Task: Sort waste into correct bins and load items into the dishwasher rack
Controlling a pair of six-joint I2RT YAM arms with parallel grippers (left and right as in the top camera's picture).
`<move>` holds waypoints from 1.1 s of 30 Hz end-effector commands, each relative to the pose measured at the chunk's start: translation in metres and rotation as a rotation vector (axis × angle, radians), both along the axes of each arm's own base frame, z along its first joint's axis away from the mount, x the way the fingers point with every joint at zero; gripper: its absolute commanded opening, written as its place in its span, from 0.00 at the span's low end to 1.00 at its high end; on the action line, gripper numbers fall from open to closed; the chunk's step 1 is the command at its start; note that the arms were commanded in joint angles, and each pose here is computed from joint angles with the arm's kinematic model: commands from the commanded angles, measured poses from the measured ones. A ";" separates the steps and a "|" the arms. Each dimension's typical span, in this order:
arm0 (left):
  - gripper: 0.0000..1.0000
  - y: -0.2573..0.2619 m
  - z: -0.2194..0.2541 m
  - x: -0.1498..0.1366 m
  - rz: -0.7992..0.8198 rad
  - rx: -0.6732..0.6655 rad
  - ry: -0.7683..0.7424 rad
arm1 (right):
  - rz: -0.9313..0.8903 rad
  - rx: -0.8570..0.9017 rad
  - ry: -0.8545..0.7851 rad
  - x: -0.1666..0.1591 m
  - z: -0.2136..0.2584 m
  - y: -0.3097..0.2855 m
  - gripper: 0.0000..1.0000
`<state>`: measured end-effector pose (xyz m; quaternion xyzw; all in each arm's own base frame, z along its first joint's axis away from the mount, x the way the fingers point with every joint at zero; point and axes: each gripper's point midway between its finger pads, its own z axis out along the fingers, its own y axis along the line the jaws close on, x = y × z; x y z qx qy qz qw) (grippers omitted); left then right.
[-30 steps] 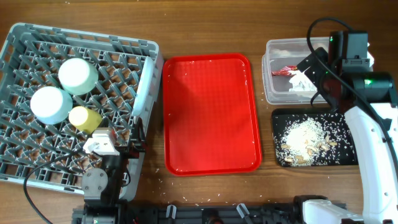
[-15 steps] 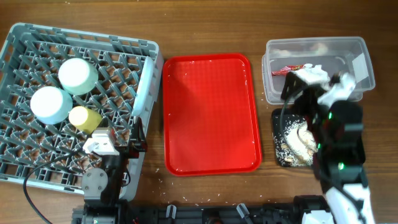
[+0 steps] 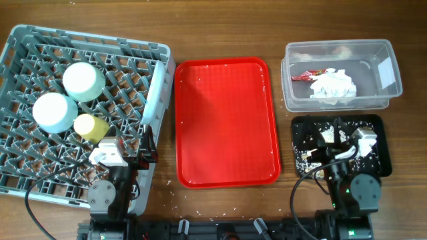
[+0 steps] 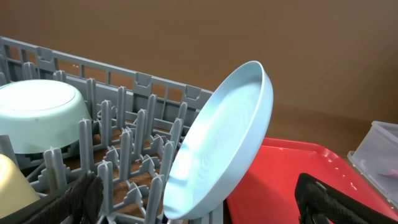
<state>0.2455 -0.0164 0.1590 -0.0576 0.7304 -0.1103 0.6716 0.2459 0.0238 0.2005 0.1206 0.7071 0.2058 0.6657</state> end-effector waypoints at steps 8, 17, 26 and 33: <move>1.00 0.000 -0.002 0.000 0.003 0.009 0.000 | 0.020 -0.097 -0.076 -0.002 -0.016 0.003 1.00; 1.00 0.000 -0.002 0.000 0.003 0.009 0.000 | -0.040 -0.381 -0.072 0.000 -0.025 -0.008 1.00; 1.00 0.000 -0.002 0.000 0.003 0.009 0.000 | -0.037 -0.488 -0.086 0.000 -0.025 -0.008 1.00; 1.00 0.000 -0.002 0.000 0.003 0.009 0.000 | -0.037 -0.489 -0.085 0.000 -0.025 -0.008 1.00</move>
